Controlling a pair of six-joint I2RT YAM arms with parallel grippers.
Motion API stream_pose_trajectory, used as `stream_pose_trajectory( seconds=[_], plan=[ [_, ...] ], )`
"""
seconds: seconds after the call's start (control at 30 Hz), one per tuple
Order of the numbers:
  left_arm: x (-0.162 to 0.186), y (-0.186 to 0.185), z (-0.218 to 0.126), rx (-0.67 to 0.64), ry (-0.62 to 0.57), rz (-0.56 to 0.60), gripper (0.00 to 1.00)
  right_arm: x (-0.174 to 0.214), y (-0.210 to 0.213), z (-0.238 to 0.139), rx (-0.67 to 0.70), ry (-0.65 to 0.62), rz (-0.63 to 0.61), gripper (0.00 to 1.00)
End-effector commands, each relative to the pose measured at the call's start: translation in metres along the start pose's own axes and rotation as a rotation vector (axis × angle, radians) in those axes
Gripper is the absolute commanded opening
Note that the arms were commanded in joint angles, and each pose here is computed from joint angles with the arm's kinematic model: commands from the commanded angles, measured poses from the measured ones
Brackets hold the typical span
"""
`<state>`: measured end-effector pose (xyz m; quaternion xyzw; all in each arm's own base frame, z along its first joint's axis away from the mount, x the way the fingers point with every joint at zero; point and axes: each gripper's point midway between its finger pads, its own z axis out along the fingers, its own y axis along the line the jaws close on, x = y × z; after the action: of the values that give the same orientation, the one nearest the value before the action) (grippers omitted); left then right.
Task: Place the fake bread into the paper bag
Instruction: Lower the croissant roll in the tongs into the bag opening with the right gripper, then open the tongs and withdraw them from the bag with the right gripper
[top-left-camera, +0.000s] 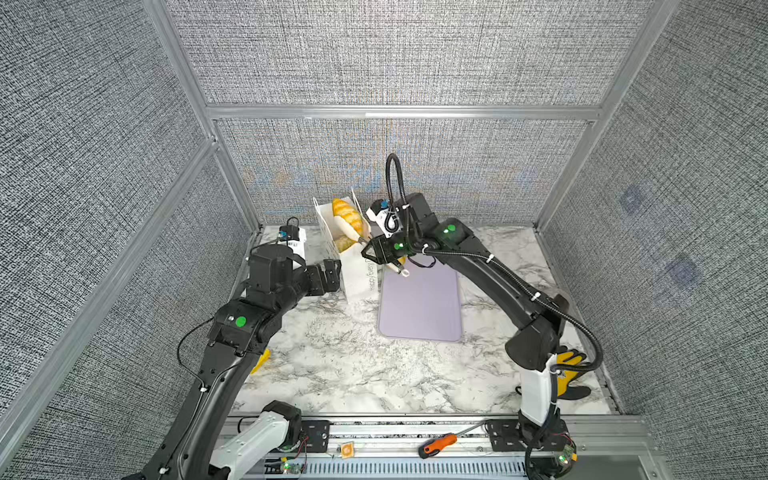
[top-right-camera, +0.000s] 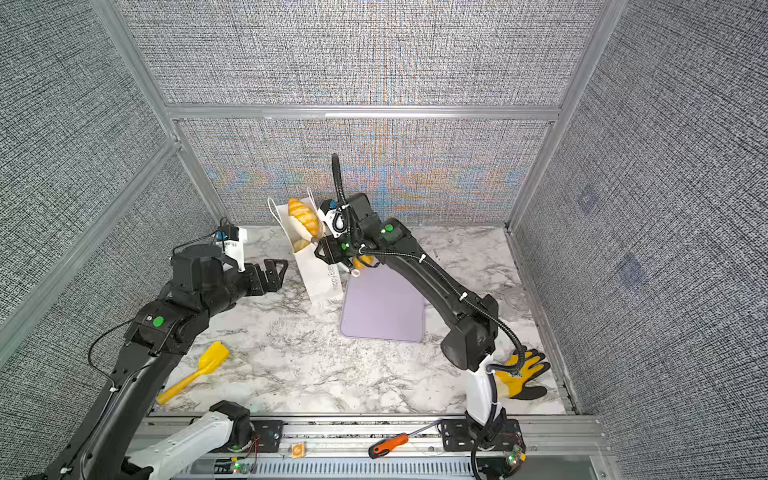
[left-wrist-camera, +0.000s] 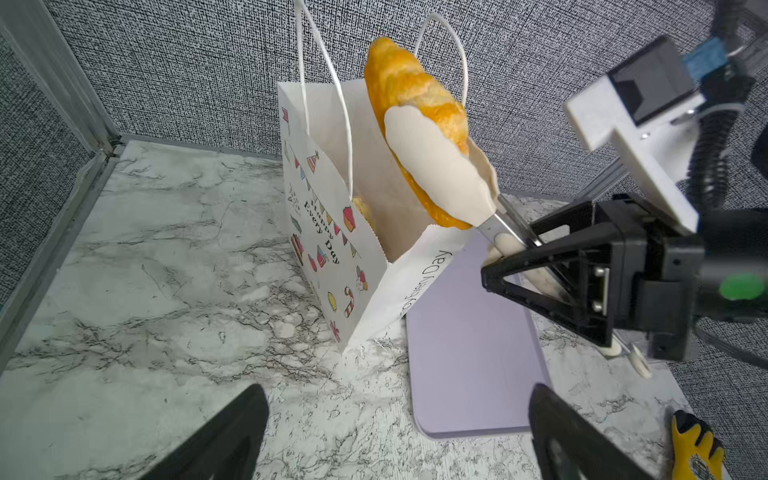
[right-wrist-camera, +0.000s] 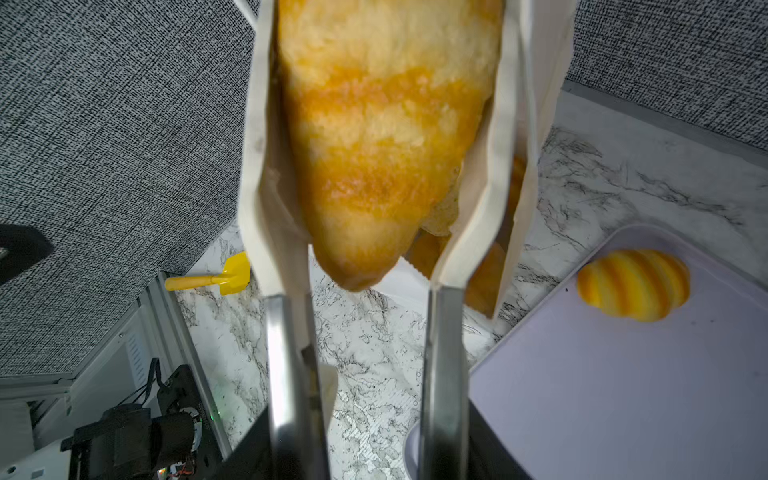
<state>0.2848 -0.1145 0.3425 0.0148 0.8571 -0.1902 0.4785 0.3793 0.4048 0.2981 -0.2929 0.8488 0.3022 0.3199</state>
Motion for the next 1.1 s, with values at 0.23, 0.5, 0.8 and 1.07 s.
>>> stream_pose_trajectory(
  seconds=[0.23,0.5,0.8,1.07],
  plan=[
    [0.002,-0.001,0.003,0.005,0.014,0.018,0.99,-0.002,-0.008,0.007,0.051,0.029,0.023,0.53],
    [0.004,-0.002,0.006,0.012,0.025,0.015,0.99,-0.005,-0.015,0.014,0.08,0.03,0.026,0.64],
    [0.004,-0.001,0.004,0.009,0.027,0.009,0.99,-0.01,-0.014,0.008,0.091,0.021,0.017,0.73],
    [0.004,-0.004,0.006,0.021,0.028,-0.001,0.99,-0.02,-0.005,-0.024,0.093,-0.024,-0.034,0.73]
  ],
)
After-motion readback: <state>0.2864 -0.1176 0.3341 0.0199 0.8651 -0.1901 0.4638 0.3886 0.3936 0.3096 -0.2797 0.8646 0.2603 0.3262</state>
